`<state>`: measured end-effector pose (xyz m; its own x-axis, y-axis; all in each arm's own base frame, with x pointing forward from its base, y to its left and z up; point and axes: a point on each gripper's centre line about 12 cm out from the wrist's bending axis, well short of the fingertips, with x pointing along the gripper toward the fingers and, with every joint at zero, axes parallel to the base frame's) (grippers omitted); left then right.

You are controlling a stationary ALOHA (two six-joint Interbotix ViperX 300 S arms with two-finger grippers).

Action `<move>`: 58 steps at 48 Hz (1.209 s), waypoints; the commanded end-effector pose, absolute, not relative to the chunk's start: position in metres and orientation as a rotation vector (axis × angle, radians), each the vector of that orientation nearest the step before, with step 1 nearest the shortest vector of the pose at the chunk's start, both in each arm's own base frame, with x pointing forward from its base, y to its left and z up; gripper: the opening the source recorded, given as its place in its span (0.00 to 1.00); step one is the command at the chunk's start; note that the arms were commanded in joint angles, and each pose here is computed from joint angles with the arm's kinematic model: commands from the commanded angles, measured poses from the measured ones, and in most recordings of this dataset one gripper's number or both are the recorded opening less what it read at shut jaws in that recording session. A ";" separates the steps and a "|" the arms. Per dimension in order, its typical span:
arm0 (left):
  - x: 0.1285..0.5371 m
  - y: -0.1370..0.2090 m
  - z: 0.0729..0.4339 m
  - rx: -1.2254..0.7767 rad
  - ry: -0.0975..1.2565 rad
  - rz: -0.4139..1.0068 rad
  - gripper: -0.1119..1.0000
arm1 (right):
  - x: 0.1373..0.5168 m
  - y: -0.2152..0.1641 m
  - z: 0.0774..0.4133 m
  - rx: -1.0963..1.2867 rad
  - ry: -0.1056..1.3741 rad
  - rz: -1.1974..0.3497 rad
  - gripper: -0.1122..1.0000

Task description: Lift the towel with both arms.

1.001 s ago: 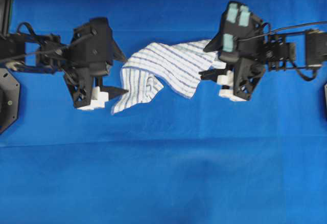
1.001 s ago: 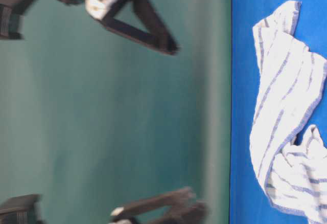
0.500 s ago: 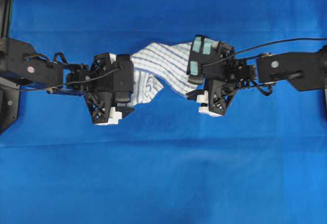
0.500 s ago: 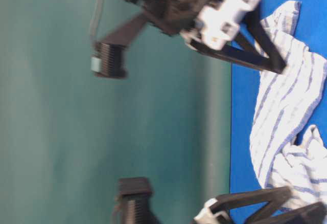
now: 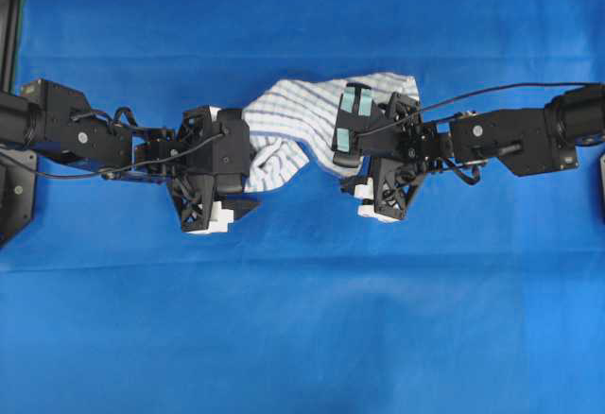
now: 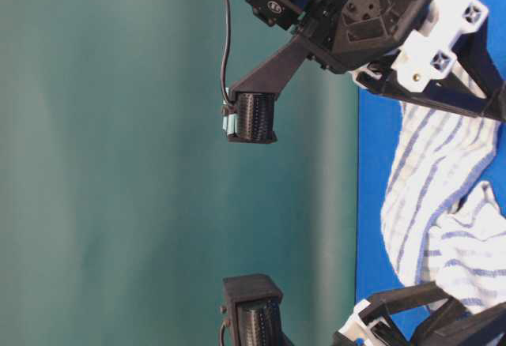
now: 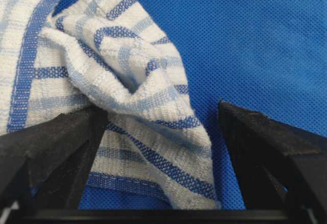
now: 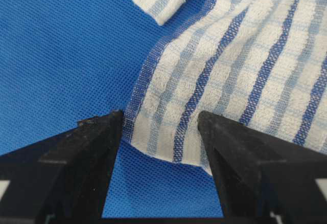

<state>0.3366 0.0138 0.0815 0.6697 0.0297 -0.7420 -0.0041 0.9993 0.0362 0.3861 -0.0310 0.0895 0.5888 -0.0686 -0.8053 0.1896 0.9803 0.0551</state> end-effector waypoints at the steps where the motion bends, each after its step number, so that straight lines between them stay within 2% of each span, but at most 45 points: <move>1: 0.339 0.014 0.084 0.034 0.825 0.019 0.90 | 0.390 -0.031 0.096 0.143 0.908 -0.149 0.69; 5: 0.339 0.014 0.084 0.033 0.828 0.019 0.88 | 0.391 -0.031 0.096 0.144 0.905 -0.149 0.68; 8: 0.339 0.014 0.085 0.022 0.832 0.026 0.81 | 0.392 -0.031 0.098 0.145 0.901 -0.151 0.64; 11: 0.338 0.015 0.085 0.010 0.836 0.032 0.66 | 0.393 -0.031 0.098 0.143 0.902 -0.151 0.53; 18: 0.336 0.018 0.085 -0.011 0.839 0.049 0.29 | 0.392 -0.031 0.101 0.144 0.897 -0.152 0.16; 21: 0.335 0.021 0.085 -0.014 0.845 0.056 0.17 | 0.392 -0.031 0.103 0.145 0.890 -0.151 0.15; 23: 0.335 0.022 0.086 -0.016 0.844 0.059 0.13 | 0.392 -0.031 0.103 0.145 0.888 -0.150 0.15; 32: 0.336 0.024 0.105 -0.017 0.807 0.065 0.13 | 0.394 -0.031 0.114 0.148 0.868 -0.152 0.15; 41: 0.333 0.023 0.154 -0.017 0.761 0.062 0.13 | 0.390 -0.033 0.168 0.148 0.785 -0.171 0.15; 58: 0.310 0.034 0.269 -0.027 0.633 0.097 0.13 | 0.367 -0.040 0.291 0.120 0.645 -0.224 0.15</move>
